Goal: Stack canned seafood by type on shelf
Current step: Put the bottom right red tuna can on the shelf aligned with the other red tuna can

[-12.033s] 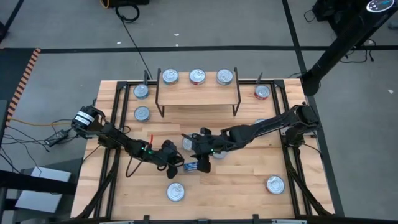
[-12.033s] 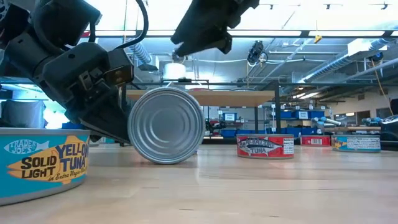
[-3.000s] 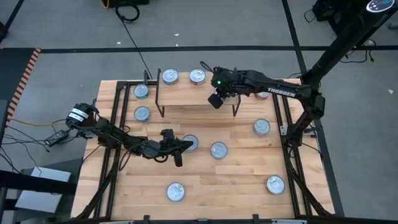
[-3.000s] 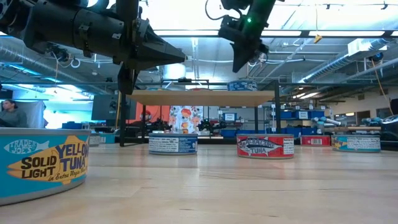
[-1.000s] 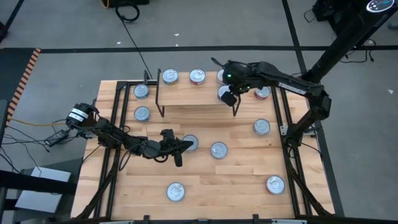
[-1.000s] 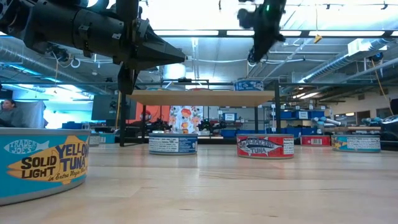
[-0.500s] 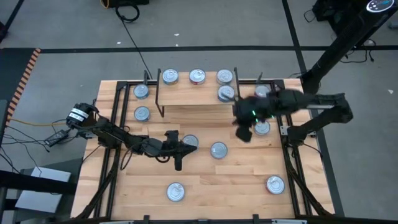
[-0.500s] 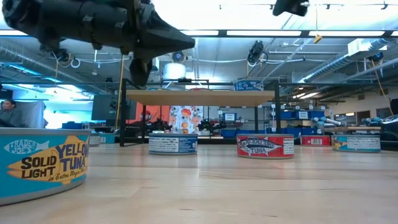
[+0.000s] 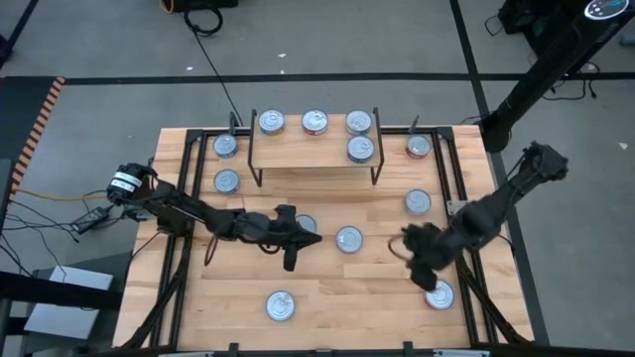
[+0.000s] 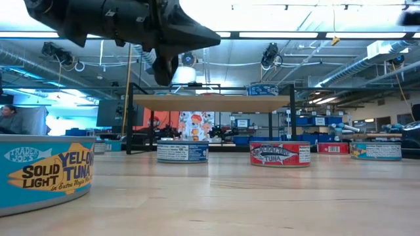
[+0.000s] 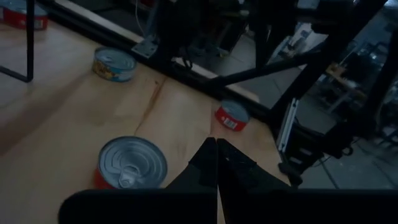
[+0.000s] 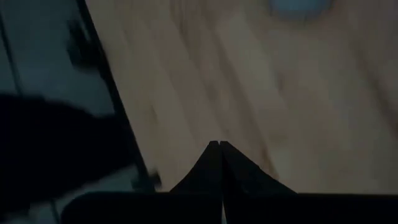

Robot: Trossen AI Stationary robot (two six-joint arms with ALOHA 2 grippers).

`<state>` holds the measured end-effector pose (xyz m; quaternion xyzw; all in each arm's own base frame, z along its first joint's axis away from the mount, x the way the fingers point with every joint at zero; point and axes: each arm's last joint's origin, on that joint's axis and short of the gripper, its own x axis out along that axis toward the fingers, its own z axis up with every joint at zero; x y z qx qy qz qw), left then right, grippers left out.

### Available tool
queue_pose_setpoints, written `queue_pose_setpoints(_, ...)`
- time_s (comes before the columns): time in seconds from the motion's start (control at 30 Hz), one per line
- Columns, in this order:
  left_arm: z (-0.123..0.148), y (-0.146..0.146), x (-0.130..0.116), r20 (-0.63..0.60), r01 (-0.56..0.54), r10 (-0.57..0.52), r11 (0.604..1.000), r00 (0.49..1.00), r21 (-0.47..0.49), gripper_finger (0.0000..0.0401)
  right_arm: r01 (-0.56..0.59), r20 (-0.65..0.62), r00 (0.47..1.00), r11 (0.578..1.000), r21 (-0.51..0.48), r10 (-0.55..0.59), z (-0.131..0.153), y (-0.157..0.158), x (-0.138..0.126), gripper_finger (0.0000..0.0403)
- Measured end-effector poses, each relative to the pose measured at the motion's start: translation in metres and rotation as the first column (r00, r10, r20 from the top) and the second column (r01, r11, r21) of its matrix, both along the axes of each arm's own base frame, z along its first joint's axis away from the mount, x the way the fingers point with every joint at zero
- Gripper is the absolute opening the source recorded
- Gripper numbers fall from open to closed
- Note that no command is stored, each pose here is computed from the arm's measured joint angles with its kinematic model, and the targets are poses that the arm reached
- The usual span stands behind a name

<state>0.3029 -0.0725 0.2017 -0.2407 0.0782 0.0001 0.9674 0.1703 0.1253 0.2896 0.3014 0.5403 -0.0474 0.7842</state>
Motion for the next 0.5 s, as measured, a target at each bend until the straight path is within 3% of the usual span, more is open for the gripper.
queue_pose_setpoints(0.27,0.003,-0.001,0.005,-0.063,0.002,0.0,0.999,0.998,0.042,0.0001,-0.107,-0.282,0.952,0.993,0.048,0.116,-0.06,0.023,-0.043,0.0001)
queue_pose_setpoints(0.5,0.003,-0.001,0.006,-0.072,-0.014,0.017,0.999,0.997,0.042,0.0001,-0.144,-0.291,0.944,0.988,0.062,0.156,-0.097,0.027,-0.057,0.0001)
